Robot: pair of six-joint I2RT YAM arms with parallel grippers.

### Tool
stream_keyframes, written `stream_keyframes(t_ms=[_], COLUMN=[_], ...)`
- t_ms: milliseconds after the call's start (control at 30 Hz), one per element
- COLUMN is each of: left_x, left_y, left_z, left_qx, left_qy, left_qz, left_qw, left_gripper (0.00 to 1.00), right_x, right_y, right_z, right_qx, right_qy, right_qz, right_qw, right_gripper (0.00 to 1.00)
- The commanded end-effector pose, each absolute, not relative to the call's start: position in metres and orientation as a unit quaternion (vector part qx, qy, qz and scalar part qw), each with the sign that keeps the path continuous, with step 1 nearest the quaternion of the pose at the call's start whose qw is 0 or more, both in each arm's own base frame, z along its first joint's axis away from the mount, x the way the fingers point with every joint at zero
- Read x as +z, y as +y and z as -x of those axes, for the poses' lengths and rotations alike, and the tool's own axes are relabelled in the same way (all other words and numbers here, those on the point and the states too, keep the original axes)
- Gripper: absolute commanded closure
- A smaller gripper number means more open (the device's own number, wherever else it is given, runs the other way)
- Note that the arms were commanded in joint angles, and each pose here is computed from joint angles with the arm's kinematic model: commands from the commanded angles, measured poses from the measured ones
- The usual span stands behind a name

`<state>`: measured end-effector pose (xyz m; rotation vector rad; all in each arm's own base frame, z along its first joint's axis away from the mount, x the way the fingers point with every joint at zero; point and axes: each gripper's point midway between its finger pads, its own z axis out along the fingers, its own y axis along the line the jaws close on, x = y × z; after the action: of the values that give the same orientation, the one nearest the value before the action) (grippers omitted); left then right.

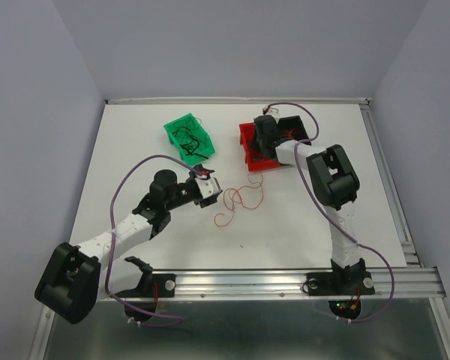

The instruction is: Untangle the cables

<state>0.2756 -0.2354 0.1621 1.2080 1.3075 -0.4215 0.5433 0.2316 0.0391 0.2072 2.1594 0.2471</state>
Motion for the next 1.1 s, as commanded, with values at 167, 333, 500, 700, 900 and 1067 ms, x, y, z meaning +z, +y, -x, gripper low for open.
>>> stream_keyframes(t_ms=[167,333,500,700,900,1067], left_x=[0.187,0.185,0.182,0.169,0.154,0.156], left_y=[-0.239,-0.239,-0.239,-0.243,-0.254,-0.255], left_z=[-0.281,-0.281,-0.283,-0.287,-0.293,-0.292], left_qx=[-0.173,-0.169,-0.166,-0.173,-0.178,-0.178], left_qy=[0.536,0.534,0.537,0.549,0.572,0.574], left_qz=[-0.526,-0.531,-0.534,-0.54,-0.554,-0.55], left_qw=[0.637,0.636,0.632,0.614,0.579,0.58], left_gripper=[0.24,0.24,0.23,0.18,0.15,0.15], right_x=[0.162,0.174,0.181,0.193,0.178,0.132], right_y=[0.23,0.224,0.221,0.223,0.229,0.221], right_z=[-0.55,-0.542,-0.531,-0.496,-0.42,-0.351], right_qx=[0.122,0.112,0.107,0.12,0.143,0.137], right_qy=[0.832,0.832,0.834,0.84,0.859,0.883], right_qz=[-0.082,-0.087,-0.093,-0.07,-0.023,0.008], right_qw=[0.536,0.536,0.533,0.524,0.491,0.449], right_gripper=[0.62,0.54,0.36,0.27,0.12,0.0])
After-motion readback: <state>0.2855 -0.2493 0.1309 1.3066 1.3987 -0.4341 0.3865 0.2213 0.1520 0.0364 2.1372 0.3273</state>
